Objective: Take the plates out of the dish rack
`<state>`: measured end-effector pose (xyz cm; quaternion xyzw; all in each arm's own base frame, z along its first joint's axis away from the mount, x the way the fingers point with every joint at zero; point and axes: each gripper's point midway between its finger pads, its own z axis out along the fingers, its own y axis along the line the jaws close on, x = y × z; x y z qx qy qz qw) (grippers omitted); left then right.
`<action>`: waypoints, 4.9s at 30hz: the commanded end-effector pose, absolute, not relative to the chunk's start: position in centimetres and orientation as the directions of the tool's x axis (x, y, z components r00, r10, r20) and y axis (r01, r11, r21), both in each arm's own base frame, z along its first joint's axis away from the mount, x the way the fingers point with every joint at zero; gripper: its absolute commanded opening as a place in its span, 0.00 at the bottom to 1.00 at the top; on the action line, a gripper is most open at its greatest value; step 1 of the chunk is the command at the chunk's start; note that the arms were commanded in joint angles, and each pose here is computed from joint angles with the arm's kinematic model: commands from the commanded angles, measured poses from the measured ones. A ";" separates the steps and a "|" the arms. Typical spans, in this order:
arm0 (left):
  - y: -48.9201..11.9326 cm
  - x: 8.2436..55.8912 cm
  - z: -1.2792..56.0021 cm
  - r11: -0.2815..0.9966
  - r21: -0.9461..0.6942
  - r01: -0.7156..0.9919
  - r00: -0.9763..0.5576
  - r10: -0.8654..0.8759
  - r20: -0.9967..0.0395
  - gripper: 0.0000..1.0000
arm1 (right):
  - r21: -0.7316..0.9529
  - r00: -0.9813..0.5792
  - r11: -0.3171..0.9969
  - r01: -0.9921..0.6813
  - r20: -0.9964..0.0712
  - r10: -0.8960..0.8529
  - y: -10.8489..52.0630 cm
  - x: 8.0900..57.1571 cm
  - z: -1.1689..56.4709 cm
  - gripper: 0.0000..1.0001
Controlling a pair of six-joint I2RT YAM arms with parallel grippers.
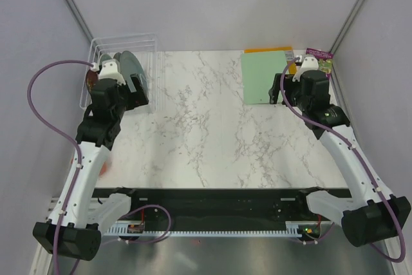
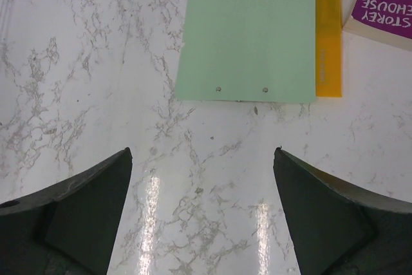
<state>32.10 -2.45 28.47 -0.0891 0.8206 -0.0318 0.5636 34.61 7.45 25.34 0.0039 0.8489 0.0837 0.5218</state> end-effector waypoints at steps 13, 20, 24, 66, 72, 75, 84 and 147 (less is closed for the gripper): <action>0.0 38.4 33.6 0.977 -0.078 -0.201 -0.275 -0.132 -0.952 0.95 | 0.228 -0.516 0.974 0.018 -0.832 0.204 7.9 37.6 22.4 0.98; 0.9 42.3 30.0 0.964 -0.138 -0.227 -0.263 -0.197 -0.945 0.93 | 0.206 -0.537 0.979 0.013 -0.824 0.181 7.8 37.1 20.8 0.98; 1.3 44.6 29.2 0.961 -0.140 -0.240 -0.250 -0.200 -0.947 0.91 | 0.212 -0.543 0.977 0.012 -0.819 0.185 7.9 37.2 20.2 0.98; 3.9 51.3 34.2 0.851 0.155 -0.502 -0.169 0.080 -0.982 0.02 | 0.195 -0.580 0.981 0.021 -0.796 0.170 7.8 36.9 17.8 0.98; 3.0 49.2 39.2 0.872 0.135 -0.470 -0.124 0.086 -0.989 0.02 | 0.211 -0.576 0.978 0.005 -0.799 0.175 8.2 36.9 18.3 0.98; 1.5 47.9 41.4 0.918 0.072 -0.390 -0.084 0.042 -0.996 0.02 | 0.224 -0.569 0.975 0.000 -0.801 0.184 8.4 37.0 18.7 0.98; -9.7 42.7 40.5 0.929 -0.335 0.155 -0.212 -0.300 -0.930 0.02 | 0.396 -0.520 0.894 -0.209 -0.819 0.241 13.2 38.0 22.7 0.98; -2.4 40.7 33.8 0.963 -0.037 -0.268 -0.065 -0.057 -0.996 0.93 | 0.779 -0.706 0.536 -0.325 -0.577 0.410 26.5 61.5 13.5 0.00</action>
